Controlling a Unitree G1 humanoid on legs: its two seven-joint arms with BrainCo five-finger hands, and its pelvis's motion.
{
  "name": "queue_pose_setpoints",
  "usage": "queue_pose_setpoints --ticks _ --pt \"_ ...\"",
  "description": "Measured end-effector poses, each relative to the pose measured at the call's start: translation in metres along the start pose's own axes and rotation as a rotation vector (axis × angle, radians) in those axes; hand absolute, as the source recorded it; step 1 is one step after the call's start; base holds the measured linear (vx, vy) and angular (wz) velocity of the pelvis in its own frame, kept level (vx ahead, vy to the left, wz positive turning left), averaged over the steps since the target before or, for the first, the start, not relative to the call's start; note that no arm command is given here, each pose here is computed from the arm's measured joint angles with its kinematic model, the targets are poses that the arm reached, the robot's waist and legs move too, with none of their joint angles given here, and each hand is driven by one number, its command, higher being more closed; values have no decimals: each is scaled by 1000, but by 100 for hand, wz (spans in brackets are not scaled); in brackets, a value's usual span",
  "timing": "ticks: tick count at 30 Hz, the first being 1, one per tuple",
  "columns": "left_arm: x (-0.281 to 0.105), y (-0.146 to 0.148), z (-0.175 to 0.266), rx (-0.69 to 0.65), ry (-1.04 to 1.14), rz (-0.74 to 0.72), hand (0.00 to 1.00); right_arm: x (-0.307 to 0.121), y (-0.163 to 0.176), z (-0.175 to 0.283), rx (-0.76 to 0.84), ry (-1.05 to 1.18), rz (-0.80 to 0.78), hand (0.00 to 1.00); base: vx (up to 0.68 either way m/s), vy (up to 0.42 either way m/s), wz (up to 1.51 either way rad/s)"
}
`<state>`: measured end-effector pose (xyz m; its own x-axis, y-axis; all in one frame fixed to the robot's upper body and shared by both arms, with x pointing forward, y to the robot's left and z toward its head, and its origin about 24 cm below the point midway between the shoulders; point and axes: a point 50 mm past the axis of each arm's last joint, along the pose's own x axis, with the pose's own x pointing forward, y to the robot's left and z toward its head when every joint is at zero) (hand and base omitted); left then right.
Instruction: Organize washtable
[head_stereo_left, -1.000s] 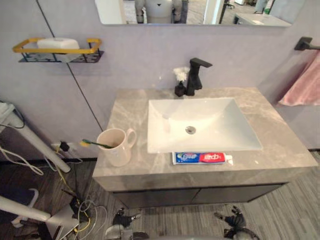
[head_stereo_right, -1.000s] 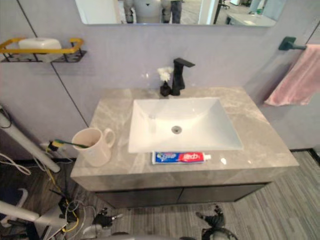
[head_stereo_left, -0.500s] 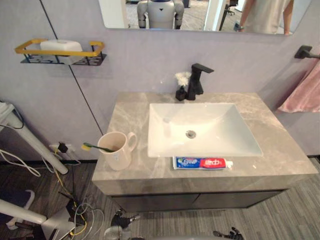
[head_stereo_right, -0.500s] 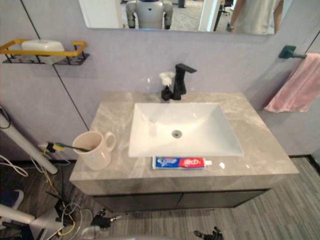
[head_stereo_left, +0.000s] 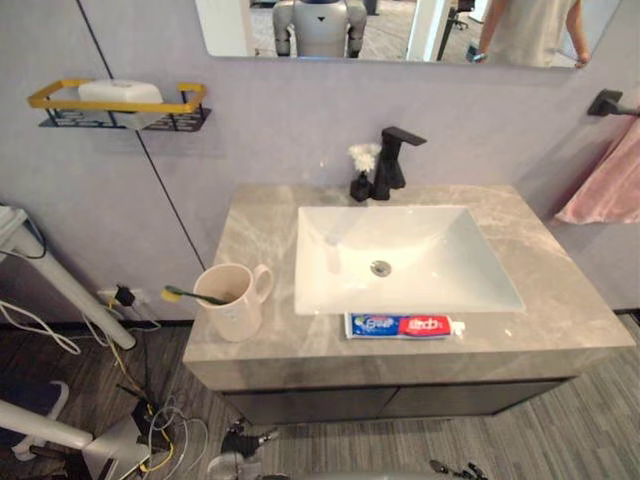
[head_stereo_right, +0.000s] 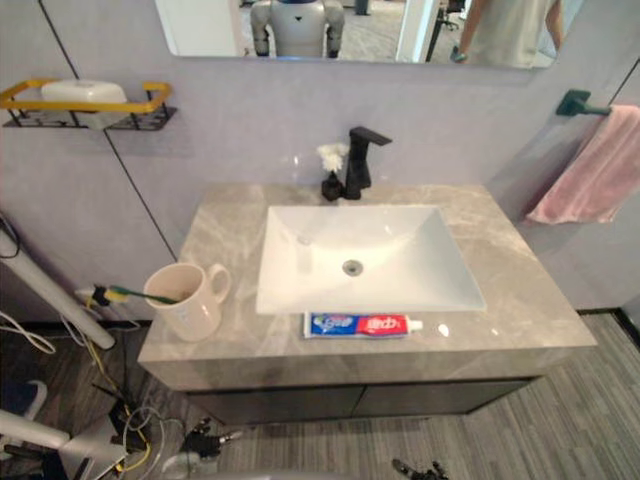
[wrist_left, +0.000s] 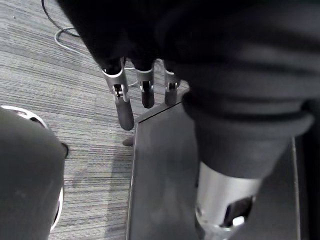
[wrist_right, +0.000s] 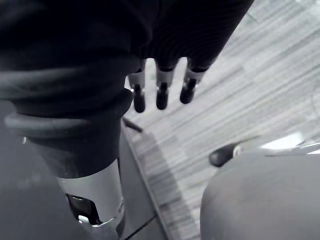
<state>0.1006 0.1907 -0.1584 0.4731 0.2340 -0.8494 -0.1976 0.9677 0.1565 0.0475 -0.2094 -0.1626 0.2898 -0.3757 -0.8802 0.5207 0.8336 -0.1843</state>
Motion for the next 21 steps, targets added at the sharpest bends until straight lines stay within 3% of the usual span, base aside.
queue_pose_setpoints --ticks 7,12,21 --pt "1 4 1 -1 -1 27 0 2 -16 26 101 -96 -93 0 -28 -3 -6" --pt "0 9 0 -27 0 48 0 -10 -63 91 180 -383 -264 0 -28 -6 -2" --pt "-4 17 -2 -39 -23 72 0 -76 -101 174 124 -854 -425 0 20 -11 -8"
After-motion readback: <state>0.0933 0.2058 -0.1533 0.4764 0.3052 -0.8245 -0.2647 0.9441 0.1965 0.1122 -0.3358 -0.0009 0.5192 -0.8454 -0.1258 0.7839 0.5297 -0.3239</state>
